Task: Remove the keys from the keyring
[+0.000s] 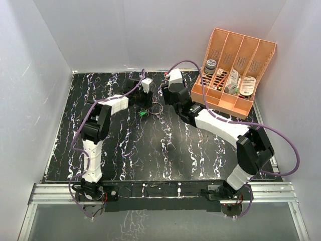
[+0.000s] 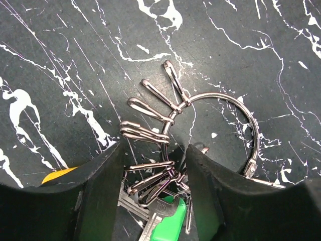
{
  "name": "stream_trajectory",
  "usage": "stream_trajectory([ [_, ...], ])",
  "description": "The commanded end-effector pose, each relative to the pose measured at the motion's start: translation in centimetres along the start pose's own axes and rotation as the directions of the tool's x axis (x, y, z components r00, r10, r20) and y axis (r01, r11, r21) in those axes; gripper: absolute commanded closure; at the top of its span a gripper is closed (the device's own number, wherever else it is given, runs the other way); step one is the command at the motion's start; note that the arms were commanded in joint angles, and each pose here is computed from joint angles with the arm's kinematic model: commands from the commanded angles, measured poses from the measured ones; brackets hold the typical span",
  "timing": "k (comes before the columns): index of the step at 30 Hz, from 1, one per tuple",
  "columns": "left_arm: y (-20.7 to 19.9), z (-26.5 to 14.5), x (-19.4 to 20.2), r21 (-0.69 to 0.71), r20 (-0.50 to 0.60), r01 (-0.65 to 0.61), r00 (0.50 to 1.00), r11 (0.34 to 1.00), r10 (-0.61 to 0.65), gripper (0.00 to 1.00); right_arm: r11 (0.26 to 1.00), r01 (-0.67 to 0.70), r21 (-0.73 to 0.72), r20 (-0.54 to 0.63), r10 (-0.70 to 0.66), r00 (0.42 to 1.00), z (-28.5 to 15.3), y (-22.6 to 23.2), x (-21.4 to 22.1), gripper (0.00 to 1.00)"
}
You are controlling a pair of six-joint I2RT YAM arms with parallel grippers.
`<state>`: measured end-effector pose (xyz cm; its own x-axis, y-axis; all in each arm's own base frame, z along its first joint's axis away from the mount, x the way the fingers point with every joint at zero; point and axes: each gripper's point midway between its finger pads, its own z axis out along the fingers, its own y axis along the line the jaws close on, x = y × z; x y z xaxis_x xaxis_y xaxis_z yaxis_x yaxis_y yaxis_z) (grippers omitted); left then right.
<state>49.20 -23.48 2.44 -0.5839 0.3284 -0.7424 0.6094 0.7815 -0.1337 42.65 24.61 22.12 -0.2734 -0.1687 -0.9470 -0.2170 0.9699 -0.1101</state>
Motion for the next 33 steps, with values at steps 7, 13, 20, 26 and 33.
stream_trajectory([
  [7,-4.0,1.1,4.1,0.1,-0.11,0.052,0.993,0.994,-0.041,0.86,0.998,-0.058,0.021,0.101,0.055,0.993,-1.1,-0.9,-3.3,0.49],
  [13,-6.2,2.7,6.8,0.102,-0.161,0.066,0.986,0.993,-0.049,0.8,0.998,-0.057,0.017,0.109,0.055,0.993,-1.2,-0.9,-3.5,0.49],
  [20,-5.8,3.6,7.4,0.051,-0.175,0.086,0.982,0.995,-0.076,1.0,0.998,-0.057,0.028,0.113,0.054,0.992,-1.5,-1.2,-3.4,0.49],
  [26,-5.5,2.0,4.3,0.023,-0.106,0.06,0.993,0.998,-0.058,1.0,0.996,-0.066,0.053,0.125,0.059,0.99,-1.7,-1.8,-3.6,0.48],
  [33,-5.9,-5.7,-5.5,-0.044,0.17,-0.006,0.985,0.999,0.013,1.0,0.977,-0.07,0.203,0.153,0.038,0.987,-2.2,-4.7,-3.2,0.49],
])
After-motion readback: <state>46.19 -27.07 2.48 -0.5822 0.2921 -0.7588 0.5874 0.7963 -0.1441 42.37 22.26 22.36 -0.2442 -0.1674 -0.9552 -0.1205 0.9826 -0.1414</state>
